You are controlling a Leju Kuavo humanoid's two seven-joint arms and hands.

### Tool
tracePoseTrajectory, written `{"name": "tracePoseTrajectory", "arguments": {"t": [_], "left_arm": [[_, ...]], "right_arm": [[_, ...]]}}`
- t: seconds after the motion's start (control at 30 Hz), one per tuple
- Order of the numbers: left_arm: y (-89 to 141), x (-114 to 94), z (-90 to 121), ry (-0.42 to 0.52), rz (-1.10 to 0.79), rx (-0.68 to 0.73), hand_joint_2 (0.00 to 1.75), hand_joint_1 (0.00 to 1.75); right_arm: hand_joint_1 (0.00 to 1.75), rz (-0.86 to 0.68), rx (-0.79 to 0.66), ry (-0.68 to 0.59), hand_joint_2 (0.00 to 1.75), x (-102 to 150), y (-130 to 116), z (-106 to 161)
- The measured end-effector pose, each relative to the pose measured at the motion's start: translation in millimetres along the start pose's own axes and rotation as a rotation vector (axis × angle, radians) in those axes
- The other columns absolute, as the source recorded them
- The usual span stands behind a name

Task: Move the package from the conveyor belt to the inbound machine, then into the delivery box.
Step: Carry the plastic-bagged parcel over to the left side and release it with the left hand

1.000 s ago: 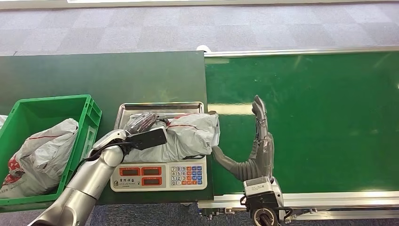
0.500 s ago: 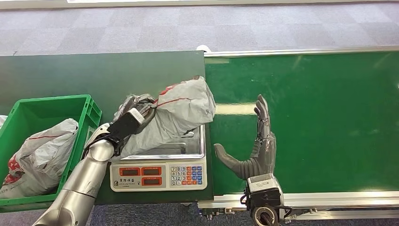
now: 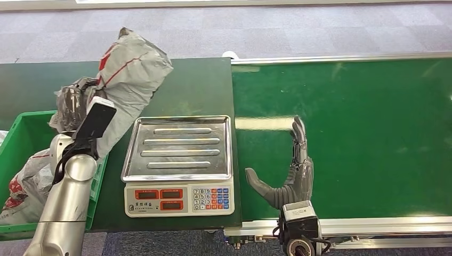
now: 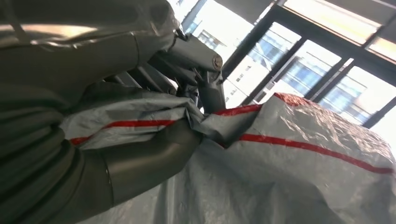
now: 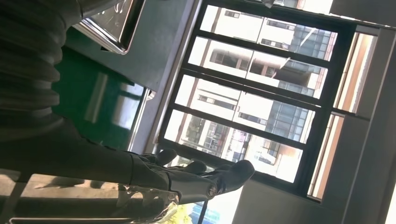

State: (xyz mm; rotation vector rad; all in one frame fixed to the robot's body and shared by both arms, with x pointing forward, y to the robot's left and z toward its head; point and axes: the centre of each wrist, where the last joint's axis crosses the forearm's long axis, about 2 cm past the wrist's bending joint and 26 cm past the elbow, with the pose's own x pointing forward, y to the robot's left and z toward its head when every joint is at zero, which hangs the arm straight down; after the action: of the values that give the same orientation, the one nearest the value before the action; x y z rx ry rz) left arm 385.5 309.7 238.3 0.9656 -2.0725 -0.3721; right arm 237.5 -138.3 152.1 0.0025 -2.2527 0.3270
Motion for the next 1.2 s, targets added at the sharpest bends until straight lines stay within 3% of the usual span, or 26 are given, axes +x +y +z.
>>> {"name": "tracePoseTrajectory", "arguments": {"t": [0.17, 0.43, 0.6, 0.73, 0.87, 1.07, 1.2], "left_arm": [[43.0, -41.9, -2.8, 0.141, -0.195, 0.117, 1.75, 1.75], [109.9, -141.9, 4.2, 0.462, -0.481, 0.171, 1.75, 1.73], [118.8, -180.1, 34.9, 0.673, -0.484, 0.059, 1.75, 1.41], [113.2, -188.9, 51.8, 0.731, -0.386, -0.016, 1.75, 1.41], [109.6, -190.3, 56.3, 0.750, -0.353, -0.029, 1.75, 0.01], [103.7, -190.4, 61.0, 0.763, -0.259, -0.038, 1.75, 0.00], [100.0, -188.3, 61.9, 0.732, -0.115, 0.027, 1.75, 0.00]], "right_arm": [[0.00, -0.001, 0.009, 0.015, 1.75, -1.6, -0.9, 1.8], [0.00, 0.024, -0.009, 0.074, 1.75, -10.5, -7.6, 5.4], [0.00, 0.047, -0.029, 0.119, 1.75, -16.8, -13.3, 13.5], [0.00, 0.072, -0.048, 0.145, 1.75, -20.9, -20.1, 20.2], [0.00, 0.082, -0.058, 0.156, 1.75, -22.6, -23.6, 22.5], [0.00, 0.107, -0.064, 0.172, 1.75, -24.5, -27.4, 26.6], [0.00, 0.127, -0.066, 0.186, 1.75, -25.4, -29.3, 29.9]]}}
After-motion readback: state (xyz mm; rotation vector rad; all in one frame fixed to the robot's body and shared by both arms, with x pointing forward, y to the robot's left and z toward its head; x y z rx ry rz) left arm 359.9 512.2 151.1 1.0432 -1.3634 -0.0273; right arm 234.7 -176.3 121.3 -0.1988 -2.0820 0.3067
